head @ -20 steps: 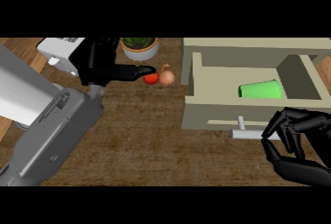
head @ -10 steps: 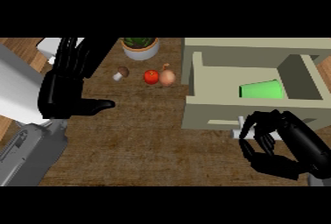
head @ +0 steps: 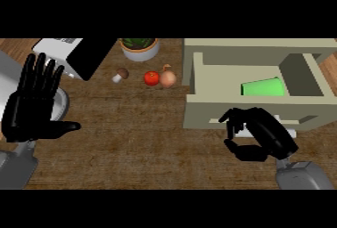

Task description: Pick up the cup, place it into the drawer and close the drawer

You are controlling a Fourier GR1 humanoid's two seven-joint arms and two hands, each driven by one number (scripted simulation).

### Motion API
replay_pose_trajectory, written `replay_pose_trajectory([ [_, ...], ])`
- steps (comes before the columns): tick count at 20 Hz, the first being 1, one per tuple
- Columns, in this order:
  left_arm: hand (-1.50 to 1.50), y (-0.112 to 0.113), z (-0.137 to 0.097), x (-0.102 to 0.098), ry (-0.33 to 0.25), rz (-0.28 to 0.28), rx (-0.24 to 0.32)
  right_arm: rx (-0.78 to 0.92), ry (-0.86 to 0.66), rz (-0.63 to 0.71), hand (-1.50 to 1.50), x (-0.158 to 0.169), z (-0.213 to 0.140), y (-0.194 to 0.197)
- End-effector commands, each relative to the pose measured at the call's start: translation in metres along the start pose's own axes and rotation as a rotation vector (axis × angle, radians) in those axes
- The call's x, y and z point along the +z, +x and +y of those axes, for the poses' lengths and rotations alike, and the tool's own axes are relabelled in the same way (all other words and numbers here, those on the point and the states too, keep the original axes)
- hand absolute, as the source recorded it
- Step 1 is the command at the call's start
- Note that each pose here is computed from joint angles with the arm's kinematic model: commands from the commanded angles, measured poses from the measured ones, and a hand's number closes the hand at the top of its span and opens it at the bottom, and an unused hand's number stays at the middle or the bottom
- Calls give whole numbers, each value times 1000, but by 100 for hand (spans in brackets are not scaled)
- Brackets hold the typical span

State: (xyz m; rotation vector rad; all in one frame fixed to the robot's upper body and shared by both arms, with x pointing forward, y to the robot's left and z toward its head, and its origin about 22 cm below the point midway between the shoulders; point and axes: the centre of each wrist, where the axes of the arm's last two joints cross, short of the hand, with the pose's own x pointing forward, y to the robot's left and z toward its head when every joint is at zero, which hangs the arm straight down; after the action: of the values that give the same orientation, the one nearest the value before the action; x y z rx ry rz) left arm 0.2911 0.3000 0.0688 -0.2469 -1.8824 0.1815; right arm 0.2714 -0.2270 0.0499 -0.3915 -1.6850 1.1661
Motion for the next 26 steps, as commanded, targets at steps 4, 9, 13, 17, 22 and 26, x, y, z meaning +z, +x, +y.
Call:
replay_pose_trajectory([
  [4,-150,-12,28,38,-3,-6,8,112,79,84,-150,-42,20,-26],
  [9,-150,-17,31,37,22,-2,19,77,121,91,-150,-59,38,-58],
  [13,-150,-17,46,36,5,12,20,58,92,84,-150,-78,41,-72],
  [17,-150,0,51,33,-17,-6,29,16,100,104,-150,-104,29,-81],
  [22,-150,-6,46,30,-48,7,36,-10,107,123,-150,-103,-6,-107],
  [26,-150,-8,55,29,-31,2,37,-4,112,138,-150,-106,-13,-110],
])
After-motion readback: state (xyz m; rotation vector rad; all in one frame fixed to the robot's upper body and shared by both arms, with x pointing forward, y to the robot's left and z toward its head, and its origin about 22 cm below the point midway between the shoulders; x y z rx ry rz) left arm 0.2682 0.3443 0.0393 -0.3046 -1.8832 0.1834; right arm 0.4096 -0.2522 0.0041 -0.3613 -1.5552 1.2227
